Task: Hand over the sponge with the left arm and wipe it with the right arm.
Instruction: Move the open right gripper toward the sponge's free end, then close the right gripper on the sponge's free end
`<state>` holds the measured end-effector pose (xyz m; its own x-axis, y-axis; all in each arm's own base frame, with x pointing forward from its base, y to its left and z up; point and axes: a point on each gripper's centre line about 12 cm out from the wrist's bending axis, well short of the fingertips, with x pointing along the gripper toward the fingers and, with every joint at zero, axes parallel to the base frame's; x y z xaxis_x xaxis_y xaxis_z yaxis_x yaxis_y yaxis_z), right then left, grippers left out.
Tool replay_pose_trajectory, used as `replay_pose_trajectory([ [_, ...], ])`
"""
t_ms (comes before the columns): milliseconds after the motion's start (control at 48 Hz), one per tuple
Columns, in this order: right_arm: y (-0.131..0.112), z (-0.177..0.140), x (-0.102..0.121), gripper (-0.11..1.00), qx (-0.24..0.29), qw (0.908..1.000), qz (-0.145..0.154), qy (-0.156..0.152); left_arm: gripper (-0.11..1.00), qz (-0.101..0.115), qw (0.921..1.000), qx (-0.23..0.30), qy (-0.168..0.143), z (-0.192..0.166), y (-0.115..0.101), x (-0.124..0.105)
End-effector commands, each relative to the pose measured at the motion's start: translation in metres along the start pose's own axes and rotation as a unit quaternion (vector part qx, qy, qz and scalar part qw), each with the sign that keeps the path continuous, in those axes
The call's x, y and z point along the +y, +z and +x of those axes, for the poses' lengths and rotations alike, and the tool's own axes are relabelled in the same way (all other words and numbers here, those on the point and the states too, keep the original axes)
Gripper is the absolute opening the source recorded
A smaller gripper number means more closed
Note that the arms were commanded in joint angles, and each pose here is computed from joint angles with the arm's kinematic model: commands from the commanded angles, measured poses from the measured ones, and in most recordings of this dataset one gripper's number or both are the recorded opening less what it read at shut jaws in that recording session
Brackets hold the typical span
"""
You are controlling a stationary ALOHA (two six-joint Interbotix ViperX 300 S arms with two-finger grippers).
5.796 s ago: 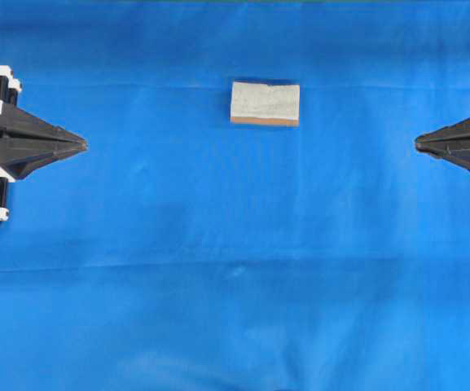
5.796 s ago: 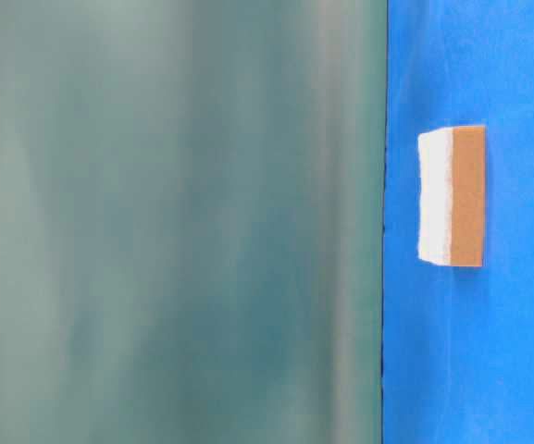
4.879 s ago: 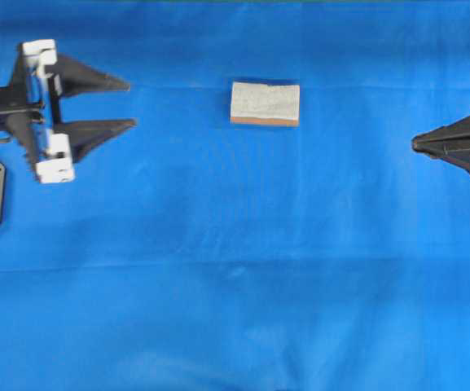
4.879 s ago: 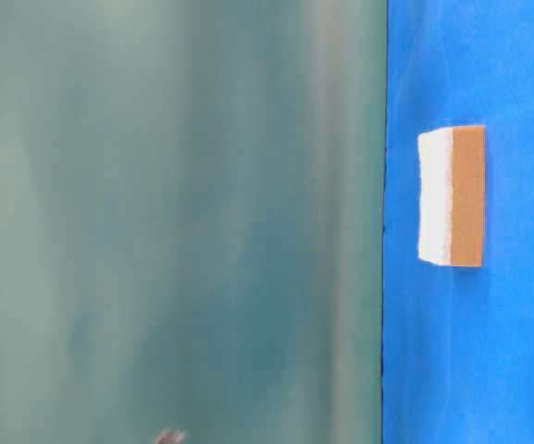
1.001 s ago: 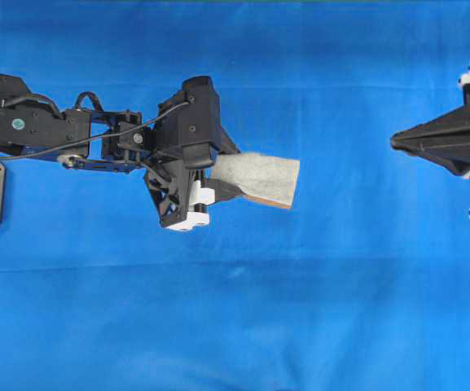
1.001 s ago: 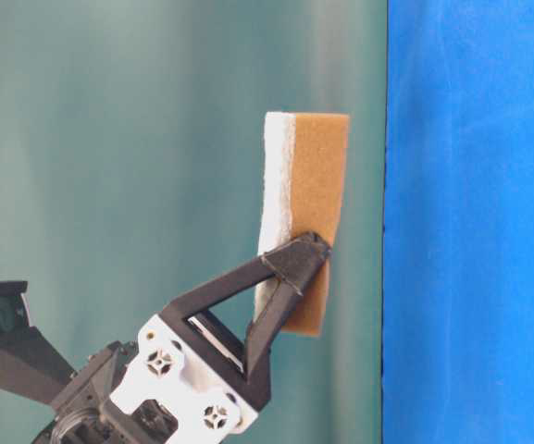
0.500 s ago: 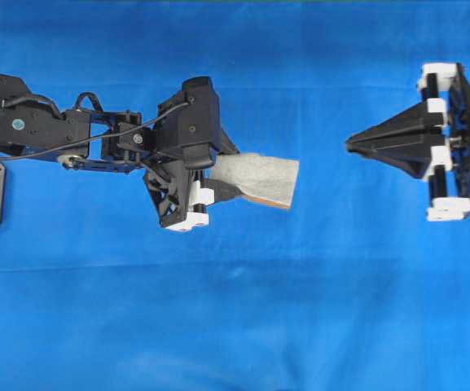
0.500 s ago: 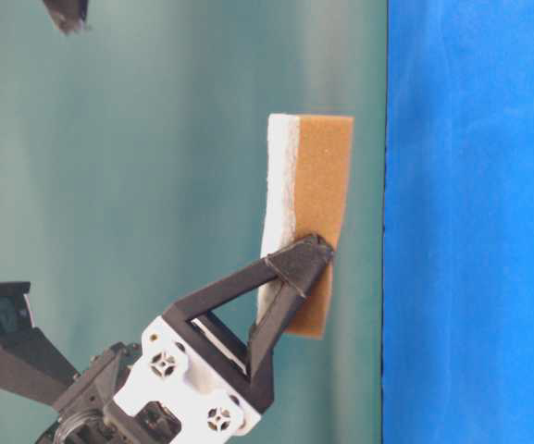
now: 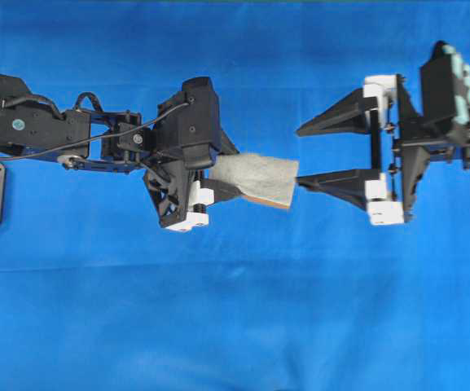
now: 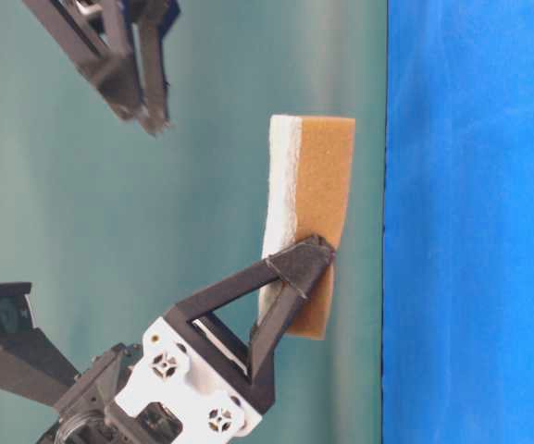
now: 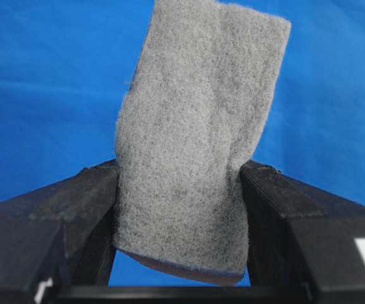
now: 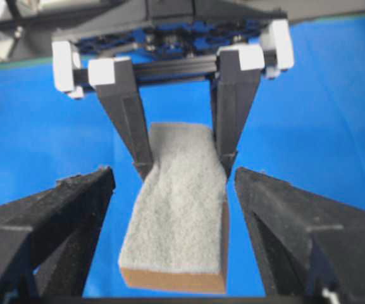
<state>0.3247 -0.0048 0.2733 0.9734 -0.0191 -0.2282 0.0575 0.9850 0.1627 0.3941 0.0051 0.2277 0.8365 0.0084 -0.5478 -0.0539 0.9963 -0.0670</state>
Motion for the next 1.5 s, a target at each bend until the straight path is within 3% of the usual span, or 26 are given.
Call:
replay_pose_trajectory([
  [0, 0.009, 0.009, 0.002, 0.74, -0.001, 1.0000, 0.008, 0.000, 0.48, 0.001, 0.9998, -0.020, -0.001, -0.008, 0.011, -0.001],
  [438, -0.018, 0.050, 0.003, 0.74, 0.091, 0.9957, 0.012, -0.009, 0.48, 0.000, 0.9998, -0.020, -0.002, -0.008, 0.012, -0.001],
  [876, -0.037, 0.067, -0.003, 0.74, 0.121, 0.9924, 0.013, -0.018, 0.48, 0.000, 0.9998, -0.019, -0.001, -0.008, 0.011, -0.001],
  [1188, -0.036, 0.068, -0.003, 0.74, 0.122, 0.9923, 0.013, -0.019, 0.48, 0.001, 0.9998, -0.019, -0.001, -0.008, 0.011, -0.001],
  [1272, -0.036, 0.068, -0.003, 0.69, 0.125, 0.9919, 0.011, -0.019, 0.48, 0.000, 0.9998, -0.020, -0.002, -0.008, 0.011, -0.001],
  [1397, -0.034, 0.067, -0.002, 0.51, 0.128, 0.9916, 0.009, -0.018, 0.47, 0.001, 0.9998, -0.020, -0.001, -0.008, 0.011, -0.001],
  [1480, -0.033, 0.066, -0.003, 0.49, 0.127, 0.9917, 0.008, -0.018, 0.42, 0.003, 0.9998, -0.021, -0.001, -0.008, 0.012, -0.001],
])
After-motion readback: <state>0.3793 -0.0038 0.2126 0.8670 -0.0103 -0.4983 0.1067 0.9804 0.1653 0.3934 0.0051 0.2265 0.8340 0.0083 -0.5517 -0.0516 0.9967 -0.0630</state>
